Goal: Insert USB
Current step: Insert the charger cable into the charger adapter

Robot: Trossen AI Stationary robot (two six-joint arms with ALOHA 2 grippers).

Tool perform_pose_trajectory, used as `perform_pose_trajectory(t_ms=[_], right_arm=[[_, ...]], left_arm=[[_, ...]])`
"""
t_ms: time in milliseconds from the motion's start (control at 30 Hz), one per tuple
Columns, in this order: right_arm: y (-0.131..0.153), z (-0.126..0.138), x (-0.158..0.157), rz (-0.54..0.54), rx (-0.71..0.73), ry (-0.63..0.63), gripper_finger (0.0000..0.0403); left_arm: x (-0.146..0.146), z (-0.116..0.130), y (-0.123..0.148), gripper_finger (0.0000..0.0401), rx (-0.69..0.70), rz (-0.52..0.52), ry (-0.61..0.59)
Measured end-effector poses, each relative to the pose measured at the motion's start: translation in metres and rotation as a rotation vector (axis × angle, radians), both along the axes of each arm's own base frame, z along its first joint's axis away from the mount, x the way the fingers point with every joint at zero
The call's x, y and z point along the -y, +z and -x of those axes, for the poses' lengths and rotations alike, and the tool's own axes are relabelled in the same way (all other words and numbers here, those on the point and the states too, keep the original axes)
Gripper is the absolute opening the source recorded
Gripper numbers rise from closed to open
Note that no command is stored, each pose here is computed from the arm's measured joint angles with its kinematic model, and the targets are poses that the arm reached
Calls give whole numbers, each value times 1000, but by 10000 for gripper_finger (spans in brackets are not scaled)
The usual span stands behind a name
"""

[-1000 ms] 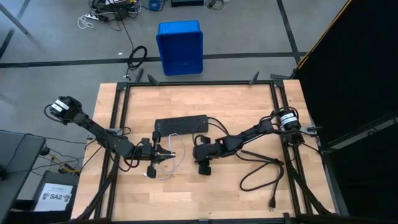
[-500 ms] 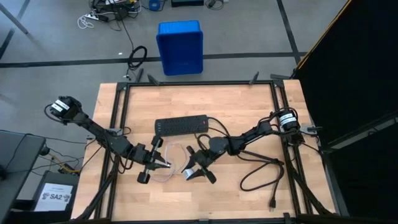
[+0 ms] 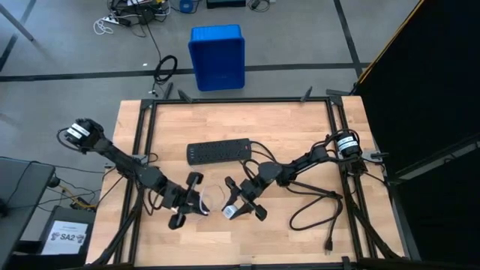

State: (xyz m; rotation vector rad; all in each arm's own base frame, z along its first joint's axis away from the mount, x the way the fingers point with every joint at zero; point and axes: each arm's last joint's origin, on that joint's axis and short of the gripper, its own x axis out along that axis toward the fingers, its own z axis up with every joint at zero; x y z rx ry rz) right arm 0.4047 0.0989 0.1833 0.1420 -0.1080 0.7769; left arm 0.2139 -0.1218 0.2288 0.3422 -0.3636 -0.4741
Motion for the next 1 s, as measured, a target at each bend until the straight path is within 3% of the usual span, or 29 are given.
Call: perform_pose_trajectory(t_ms=[567,1000], right_arm=[[-1,1,-1,16,-11,72,110],[-2,2,-2,-8,-54,125,110]], left_arm=[[2,-76,-10,3,-60,-43,-131],[2,-80,-16,3,-100,-61,-183]])
